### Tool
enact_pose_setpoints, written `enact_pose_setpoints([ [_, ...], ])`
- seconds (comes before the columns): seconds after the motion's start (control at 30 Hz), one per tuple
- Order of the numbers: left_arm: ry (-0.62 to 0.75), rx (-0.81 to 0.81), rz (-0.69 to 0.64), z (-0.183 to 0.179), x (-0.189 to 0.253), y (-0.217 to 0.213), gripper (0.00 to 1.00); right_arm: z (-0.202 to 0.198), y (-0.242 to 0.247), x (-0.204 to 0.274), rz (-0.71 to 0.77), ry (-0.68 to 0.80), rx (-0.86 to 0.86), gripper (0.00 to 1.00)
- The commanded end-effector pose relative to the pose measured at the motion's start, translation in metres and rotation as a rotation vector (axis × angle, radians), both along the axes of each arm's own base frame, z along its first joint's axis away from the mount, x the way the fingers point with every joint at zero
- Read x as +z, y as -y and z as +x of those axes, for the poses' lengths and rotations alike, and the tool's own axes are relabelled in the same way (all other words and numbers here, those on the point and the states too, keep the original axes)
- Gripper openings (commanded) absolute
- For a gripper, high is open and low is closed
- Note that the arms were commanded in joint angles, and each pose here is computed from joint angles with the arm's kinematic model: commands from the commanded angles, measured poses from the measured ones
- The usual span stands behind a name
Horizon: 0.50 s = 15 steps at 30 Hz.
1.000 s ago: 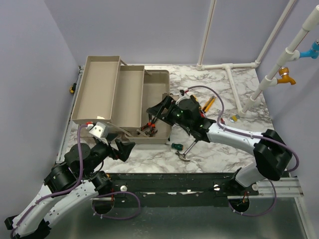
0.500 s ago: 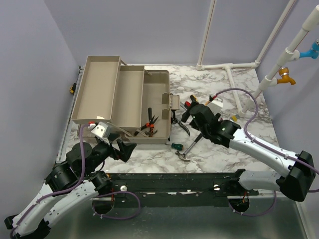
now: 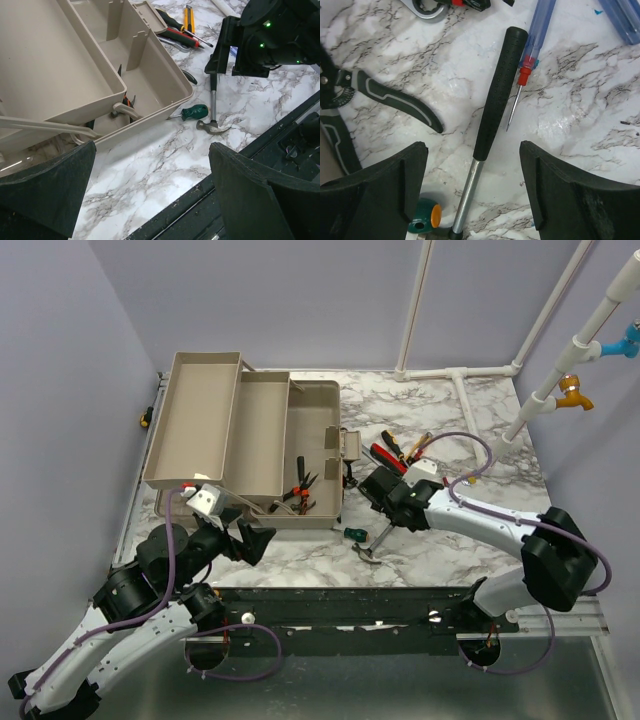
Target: Pack the tool kit
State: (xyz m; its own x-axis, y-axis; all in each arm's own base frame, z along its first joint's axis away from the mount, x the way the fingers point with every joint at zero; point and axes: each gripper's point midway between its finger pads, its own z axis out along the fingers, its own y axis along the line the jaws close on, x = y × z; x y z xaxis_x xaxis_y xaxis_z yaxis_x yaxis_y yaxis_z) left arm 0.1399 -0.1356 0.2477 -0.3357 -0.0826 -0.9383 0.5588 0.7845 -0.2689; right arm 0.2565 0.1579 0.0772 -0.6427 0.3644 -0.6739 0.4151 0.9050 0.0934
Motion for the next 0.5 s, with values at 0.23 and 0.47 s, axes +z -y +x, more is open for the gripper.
enact_pose_setpoints([
  [0.23, 0.002, -0.028, -0.016, -0.005, 0.001, 0.003, 0.99, 0.003, 0.017, -0.049, -0.031, -0.051, -0.145, 0.71],
  [0.47, 0.003, -0.028, -0.018, -0.005, 0.001, 0.002, 0.99, -0.004, 0.022, -0.073, 0.022, -0.096, -0.169, 0.52],
])
